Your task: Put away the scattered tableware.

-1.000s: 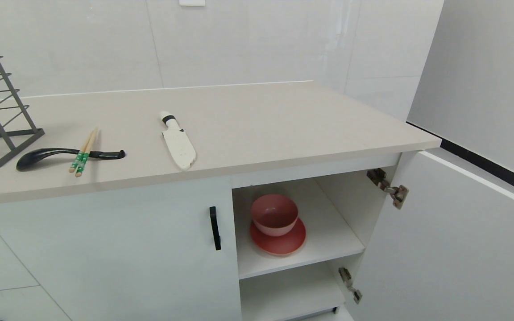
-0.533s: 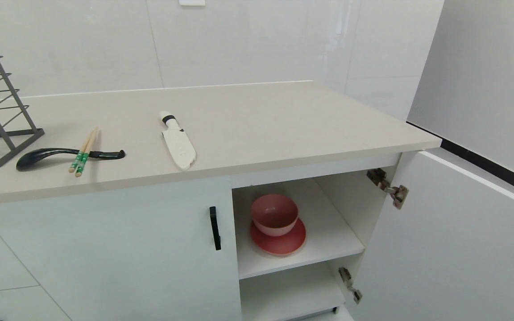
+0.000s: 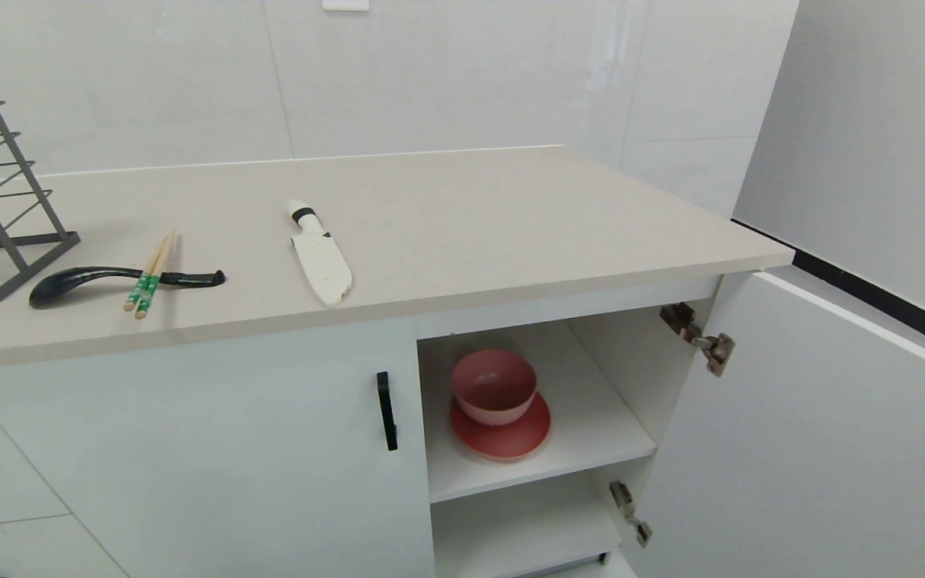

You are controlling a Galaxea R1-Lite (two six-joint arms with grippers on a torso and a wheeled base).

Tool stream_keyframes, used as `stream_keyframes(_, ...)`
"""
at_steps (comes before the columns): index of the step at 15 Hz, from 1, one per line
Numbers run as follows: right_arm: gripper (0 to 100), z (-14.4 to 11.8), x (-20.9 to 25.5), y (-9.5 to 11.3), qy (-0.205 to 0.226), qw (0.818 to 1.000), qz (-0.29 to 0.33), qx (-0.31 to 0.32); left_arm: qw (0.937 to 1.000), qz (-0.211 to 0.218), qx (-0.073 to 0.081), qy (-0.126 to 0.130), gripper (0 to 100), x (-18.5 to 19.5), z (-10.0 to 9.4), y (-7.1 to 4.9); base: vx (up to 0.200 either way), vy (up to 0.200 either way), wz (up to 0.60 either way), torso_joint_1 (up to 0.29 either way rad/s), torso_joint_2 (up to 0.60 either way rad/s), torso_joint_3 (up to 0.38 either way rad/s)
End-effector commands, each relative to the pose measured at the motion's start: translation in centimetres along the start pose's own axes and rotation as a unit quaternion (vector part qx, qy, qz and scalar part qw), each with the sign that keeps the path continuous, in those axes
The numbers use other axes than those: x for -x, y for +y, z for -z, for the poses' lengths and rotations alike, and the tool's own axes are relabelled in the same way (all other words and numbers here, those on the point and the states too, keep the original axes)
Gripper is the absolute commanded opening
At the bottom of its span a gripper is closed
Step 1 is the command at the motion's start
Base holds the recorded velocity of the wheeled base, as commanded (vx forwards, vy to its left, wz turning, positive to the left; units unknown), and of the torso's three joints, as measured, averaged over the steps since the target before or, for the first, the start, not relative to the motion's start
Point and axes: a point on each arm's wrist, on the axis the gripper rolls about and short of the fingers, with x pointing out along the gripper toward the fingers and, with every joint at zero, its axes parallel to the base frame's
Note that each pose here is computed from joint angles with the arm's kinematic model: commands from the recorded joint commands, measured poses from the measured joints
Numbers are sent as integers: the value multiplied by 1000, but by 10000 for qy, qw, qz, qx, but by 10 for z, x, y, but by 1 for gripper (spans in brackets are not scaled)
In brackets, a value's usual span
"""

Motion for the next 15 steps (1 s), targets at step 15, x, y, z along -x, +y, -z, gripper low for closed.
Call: stream_keyframes(15, 100, 10, 0, 1, 522, 9971, 212, -517, 9999, -74, 129, -24, 100, 0, -1, 0, -120, -27, 0, 2, 2, 1)
